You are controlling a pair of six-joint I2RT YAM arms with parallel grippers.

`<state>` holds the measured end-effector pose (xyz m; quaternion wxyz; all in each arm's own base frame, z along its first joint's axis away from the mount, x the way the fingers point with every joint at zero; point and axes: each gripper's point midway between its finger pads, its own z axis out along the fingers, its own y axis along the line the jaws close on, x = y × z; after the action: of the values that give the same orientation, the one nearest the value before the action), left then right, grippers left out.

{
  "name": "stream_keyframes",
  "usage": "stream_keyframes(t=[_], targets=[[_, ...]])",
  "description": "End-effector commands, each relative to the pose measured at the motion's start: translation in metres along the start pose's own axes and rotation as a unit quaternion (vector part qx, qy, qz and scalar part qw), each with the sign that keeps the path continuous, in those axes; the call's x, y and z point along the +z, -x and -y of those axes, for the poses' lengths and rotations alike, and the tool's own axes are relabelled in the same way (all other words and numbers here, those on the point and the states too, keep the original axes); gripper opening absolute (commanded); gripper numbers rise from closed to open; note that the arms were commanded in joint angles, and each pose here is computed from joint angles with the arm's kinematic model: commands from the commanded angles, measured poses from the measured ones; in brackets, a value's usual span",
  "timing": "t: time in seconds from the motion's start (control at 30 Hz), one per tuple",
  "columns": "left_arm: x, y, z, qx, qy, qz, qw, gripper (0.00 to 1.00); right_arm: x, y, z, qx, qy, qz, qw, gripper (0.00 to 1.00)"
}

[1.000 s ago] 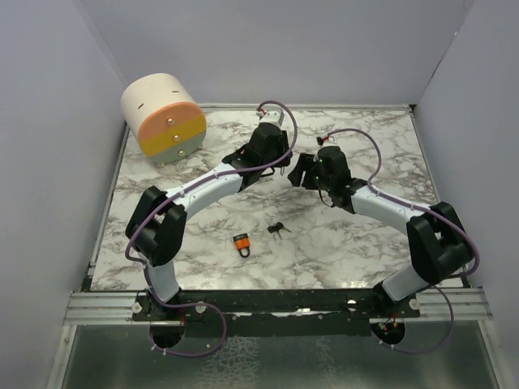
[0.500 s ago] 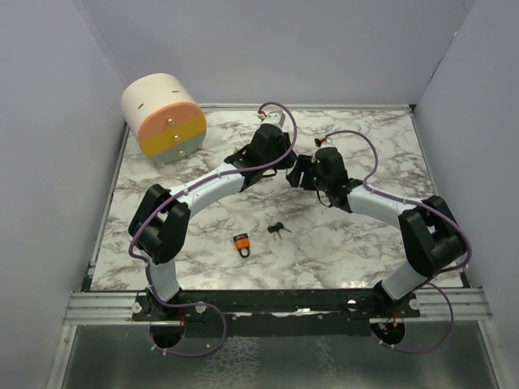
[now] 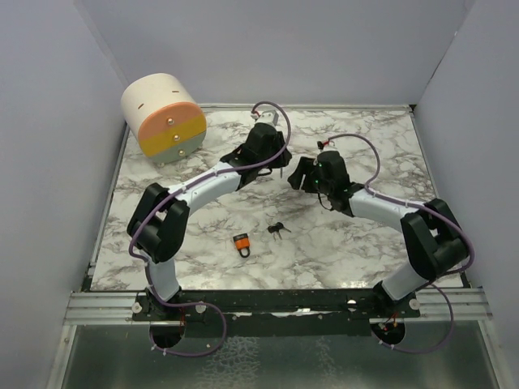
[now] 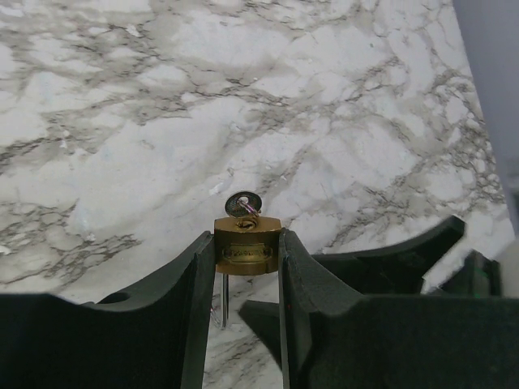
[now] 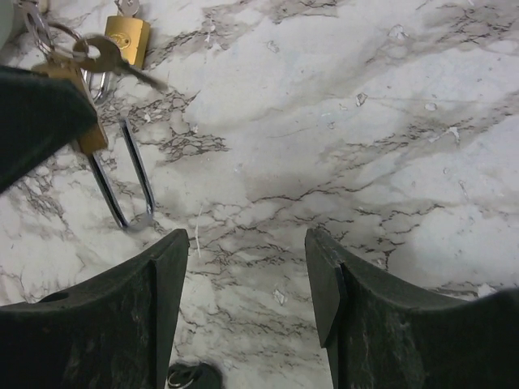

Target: Unlock with the key

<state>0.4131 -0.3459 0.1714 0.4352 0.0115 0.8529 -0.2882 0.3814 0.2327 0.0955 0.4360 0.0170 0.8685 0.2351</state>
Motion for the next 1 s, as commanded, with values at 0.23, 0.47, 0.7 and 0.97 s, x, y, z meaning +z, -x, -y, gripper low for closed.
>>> stream_keyframes(t=[0.23, 0.47, 0.7, 0.97], targets=[[0.036, 0.023, -0.082, 0.04, 0.107, -0.019, 0.993, 0.0, -0.064, 0.057, 0.012, -0.014, -0.02, 0.102, 0.995, 0.6], [0.068, 0.018, -0.103, 0.056, 0.133, -0.05, 0.988, 0.0, -0.085, 0.079, 0.002, -0.022, -0.005, 0.13, 0.991, 0.6], [0.085, 0.004, -0.112, 0.064, 0.143, -0.076, 0.985, 0.0, -0.09, 0.078, 0.001, -0.016, 0.004, 0.132, 0.991, 0.6], [0.098, -0.011, -0.118, 0.053, 0.143, -0.092, 0.984, 0.0, -0.089, 0.073, 0.002, -0.013, 0.01, 0.129, 0.992, 0.6]])
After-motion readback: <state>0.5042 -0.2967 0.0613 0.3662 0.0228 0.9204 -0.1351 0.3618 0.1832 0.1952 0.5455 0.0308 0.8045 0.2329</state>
